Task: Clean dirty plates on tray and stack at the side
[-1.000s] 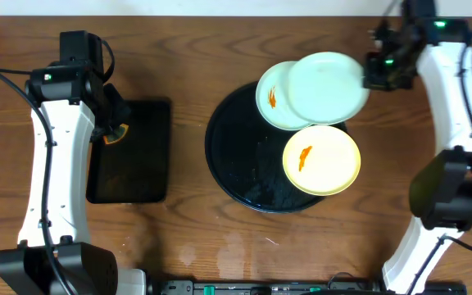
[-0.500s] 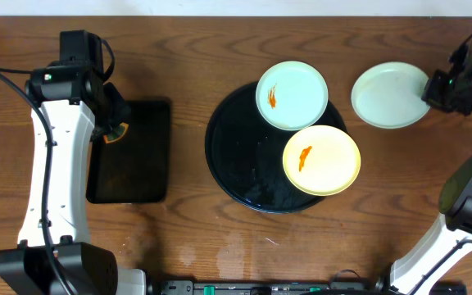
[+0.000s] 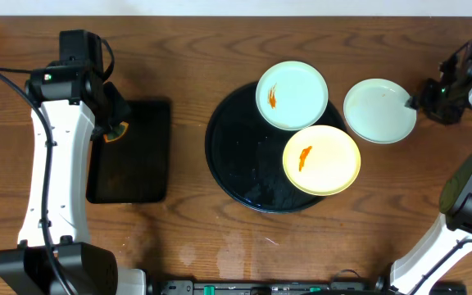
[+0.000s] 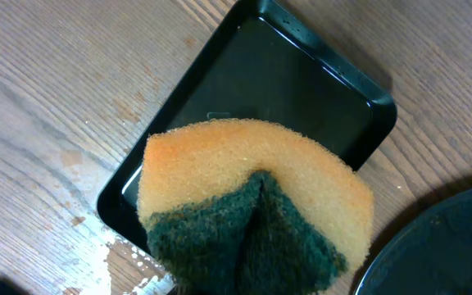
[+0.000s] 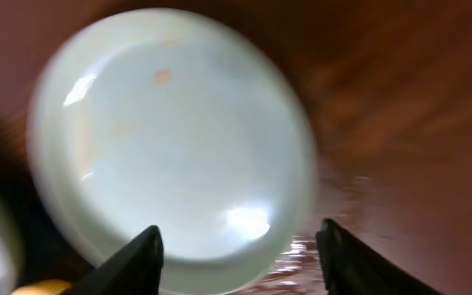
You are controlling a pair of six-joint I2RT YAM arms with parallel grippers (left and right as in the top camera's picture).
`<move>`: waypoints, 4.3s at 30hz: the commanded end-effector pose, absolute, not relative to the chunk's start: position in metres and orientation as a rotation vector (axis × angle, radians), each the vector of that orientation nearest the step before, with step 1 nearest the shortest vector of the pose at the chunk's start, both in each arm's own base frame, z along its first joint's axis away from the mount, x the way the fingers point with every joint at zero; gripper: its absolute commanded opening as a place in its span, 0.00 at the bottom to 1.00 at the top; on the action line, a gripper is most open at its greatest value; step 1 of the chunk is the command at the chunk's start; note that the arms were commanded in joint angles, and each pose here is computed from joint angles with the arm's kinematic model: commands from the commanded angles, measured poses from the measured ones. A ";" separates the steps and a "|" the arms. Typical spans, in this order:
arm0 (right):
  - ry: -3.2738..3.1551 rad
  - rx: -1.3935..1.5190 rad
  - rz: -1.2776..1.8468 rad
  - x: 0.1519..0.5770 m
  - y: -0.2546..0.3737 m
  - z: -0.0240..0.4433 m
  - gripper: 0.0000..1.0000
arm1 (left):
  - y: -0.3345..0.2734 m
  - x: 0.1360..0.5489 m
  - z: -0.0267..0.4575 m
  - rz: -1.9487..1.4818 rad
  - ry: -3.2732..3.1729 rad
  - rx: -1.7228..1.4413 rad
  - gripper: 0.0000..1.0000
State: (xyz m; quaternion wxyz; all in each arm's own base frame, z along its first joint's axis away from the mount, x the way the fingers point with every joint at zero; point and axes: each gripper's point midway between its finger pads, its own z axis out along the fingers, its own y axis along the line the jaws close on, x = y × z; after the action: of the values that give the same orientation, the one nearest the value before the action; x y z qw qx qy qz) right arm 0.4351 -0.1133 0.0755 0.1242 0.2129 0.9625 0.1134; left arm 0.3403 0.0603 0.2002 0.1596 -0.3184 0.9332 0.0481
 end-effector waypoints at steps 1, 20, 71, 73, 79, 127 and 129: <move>2.743 0.418 0.681 0.451 -0.051 0.095 0.61 | 0.064 0.338 0.197 0.161 2.674 -0.906 0.08; 2.760 0.261 0.096 0.485 0.083 0.063 0.93 | 0.064 0.338 0.197 0.161 2.673 -0.906 0.08; 3.014 -0.174 0.298 0.415 0.204 0.007 0.01 | -0.078 0.359 0.148 -0.518 2.946 -0.512 0.08; 3.014 -0.173 0.298 0.415 0.205 0.007 0.01 | -0.100 0.365 0.141 -0.577 2.956 -0.459 0.08; 3.022 -0.176 0.295 0.413 0.206 0.007 0.01 | -0.149 0.384 0.110 -0.613 2.960 -0.482 0.08; 3.024 -0.177 0.294 0.412 0.205 0.007 0.01 | -0.235 0.402 0.043 -0.664 2.960 -0.257 0.37; 3.025 -0.177 0.294 0.412 0.205 0.007 0.01 | -0.233 0.403 0.042 -0.626 2.955 -0.256 0.28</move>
State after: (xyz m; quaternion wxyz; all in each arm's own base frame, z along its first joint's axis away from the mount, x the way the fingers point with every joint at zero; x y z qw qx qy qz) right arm 0.4170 0.1989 0.0122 0.0564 -0.0533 0.9922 0.0975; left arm 0.4027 -0.2319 0.0312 0.0392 -0.0946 0.9718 -0.2125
